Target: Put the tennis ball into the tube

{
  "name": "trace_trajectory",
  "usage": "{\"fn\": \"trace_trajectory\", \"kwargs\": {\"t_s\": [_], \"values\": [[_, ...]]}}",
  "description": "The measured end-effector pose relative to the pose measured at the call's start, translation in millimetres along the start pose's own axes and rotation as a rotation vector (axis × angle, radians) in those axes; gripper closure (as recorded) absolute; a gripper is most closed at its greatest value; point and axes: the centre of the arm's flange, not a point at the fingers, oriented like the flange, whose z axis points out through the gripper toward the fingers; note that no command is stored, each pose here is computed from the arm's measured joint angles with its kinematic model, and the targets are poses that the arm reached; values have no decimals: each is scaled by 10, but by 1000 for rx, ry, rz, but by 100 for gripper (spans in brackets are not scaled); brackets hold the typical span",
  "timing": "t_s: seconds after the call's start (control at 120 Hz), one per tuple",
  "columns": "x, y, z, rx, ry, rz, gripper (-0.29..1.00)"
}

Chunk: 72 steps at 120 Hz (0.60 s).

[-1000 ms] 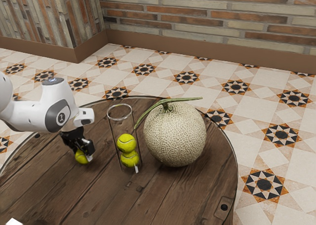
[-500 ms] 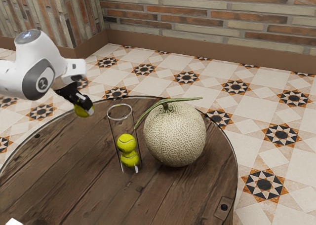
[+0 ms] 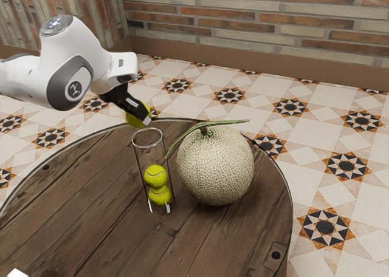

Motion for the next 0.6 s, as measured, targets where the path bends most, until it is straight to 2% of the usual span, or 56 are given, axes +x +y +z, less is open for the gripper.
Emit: {"fn": "trace_trajectory", "kwargs": {"t_s": [0.217, 0.392, 0.6], "values": [[17, 66, 66, -15, -8, 8, 43], [31, 151, 86, -35, -10, 29, 19], [88, 181, -7, -34, 8, 62, 7]]}}
